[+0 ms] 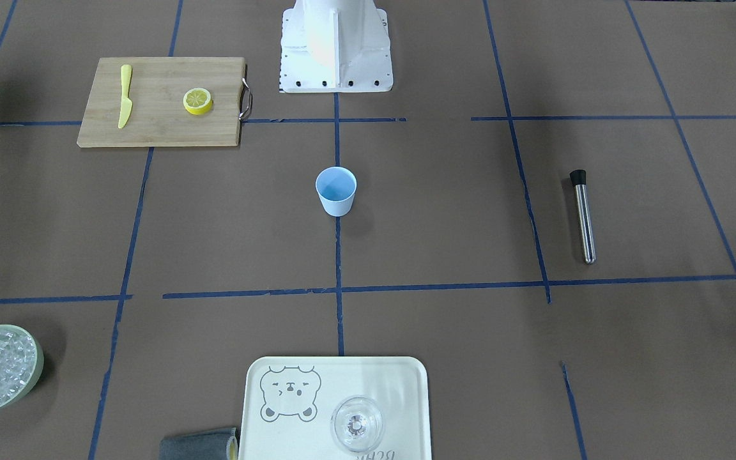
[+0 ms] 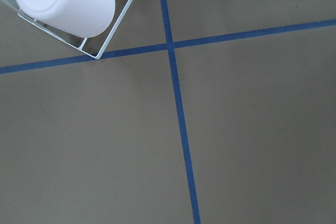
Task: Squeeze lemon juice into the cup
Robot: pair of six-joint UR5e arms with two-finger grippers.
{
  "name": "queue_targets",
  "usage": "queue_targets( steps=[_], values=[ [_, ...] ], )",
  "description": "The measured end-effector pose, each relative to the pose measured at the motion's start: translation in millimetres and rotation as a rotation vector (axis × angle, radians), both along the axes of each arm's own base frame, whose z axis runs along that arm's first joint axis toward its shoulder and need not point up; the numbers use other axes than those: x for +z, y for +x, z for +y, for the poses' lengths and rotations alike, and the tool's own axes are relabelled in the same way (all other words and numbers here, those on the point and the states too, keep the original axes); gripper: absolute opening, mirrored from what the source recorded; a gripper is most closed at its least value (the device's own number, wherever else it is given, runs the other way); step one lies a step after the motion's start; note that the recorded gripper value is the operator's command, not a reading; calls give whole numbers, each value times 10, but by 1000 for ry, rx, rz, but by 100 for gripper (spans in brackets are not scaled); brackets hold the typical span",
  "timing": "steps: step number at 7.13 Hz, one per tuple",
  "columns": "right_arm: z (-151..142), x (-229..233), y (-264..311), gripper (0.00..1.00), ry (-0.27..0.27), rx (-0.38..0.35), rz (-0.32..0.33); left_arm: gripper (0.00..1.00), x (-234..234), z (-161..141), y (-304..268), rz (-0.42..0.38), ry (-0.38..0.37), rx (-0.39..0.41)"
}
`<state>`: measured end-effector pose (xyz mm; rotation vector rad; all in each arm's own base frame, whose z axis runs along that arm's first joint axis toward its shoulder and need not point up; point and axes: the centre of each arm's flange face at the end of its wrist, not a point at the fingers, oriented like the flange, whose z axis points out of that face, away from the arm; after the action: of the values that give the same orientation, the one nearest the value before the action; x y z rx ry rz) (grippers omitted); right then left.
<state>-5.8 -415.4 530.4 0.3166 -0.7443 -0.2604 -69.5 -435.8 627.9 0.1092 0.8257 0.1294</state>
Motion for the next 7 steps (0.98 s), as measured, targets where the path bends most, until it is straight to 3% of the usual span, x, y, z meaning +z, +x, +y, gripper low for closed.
queue_targets(
  steps=[2,4,7],
  values=[
    [62,-455,-295,100,-27,33,-58,100,-3,-2,2,1,2,0],
    [263,-944,-859,100,-91,45,-101,100,-20,-6,3,1,9,1],
    [975,-1461,-2282,100,-177,130,-40,100,-102,-14,3,1,28,1]
  ],
)
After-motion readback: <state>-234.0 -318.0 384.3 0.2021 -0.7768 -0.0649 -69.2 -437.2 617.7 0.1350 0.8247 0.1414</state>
